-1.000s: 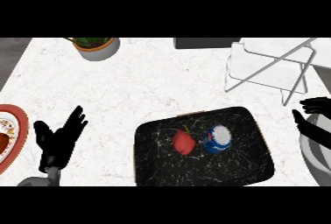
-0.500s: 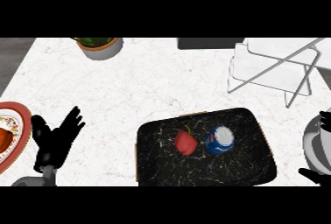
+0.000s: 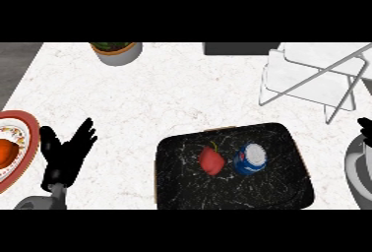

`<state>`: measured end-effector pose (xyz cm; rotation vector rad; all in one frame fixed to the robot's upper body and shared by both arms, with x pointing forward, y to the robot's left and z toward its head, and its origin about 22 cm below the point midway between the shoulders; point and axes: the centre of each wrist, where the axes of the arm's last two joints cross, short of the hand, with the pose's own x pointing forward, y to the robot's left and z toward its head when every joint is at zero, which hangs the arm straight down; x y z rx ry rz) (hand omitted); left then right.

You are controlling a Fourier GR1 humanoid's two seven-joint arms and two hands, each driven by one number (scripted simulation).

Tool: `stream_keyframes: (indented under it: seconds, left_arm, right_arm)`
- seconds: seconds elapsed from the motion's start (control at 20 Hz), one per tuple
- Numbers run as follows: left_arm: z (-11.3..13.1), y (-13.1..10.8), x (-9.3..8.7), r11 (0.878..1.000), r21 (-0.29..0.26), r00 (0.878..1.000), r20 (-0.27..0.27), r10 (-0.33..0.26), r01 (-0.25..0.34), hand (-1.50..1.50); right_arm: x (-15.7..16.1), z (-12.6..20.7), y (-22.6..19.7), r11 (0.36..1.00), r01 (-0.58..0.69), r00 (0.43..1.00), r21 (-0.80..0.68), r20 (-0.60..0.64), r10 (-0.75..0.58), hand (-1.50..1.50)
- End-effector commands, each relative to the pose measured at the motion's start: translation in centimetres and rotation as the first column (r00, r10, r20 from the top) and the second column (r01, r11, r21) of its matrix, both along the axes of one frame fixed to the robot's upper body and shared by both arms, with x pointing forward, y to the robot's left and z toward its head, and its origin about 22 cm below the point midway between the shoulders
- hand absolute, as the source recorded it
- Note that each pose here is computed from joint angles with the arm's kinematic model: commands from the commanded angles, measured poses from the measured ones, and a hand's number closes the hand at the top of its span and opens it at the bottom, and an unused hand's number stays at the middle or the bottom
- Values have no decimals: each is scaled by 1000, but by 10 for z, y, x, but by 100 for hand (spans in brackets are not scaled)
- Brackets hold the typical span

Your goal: Pick the can from the tray and place it in the tiered shelf

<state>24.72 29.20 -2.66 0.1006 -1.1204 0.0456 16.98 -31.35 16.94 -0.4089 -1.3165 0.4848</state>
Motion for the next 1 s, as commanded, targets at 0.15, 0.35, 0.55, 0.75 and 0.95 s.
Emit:
stream_keyframes:
  seconds: [0.15,0.35,0.55,0.75,0.95]
  left_arm:
    - [15,2,1,999,-10,999,2,-34,34,0]
    - [13,4,10,1000,9,1000,3,-21,21,0]
    - [9,15,6,1000,8,1000,-8,-26,26,0]
    - [0,-23,8,999,-10,999,-11,-36,35,0]
    - [11,0,5,1000,-13,1000,-2,-26,26,0]
  right_arm:
    - [5,20,47,986,135,988,-99,-68,-142,-150]
    - [34,14,57,959,176,971,-221,-119,-206,-150]
    - [47,6,85,961,126,964,-247,-197,-178,-150]
    - [50,-8,111,952,73,958,-298,-244,-150,-150]
    - [63,-29,128,940,71,947,-334,-272,-168,-150]
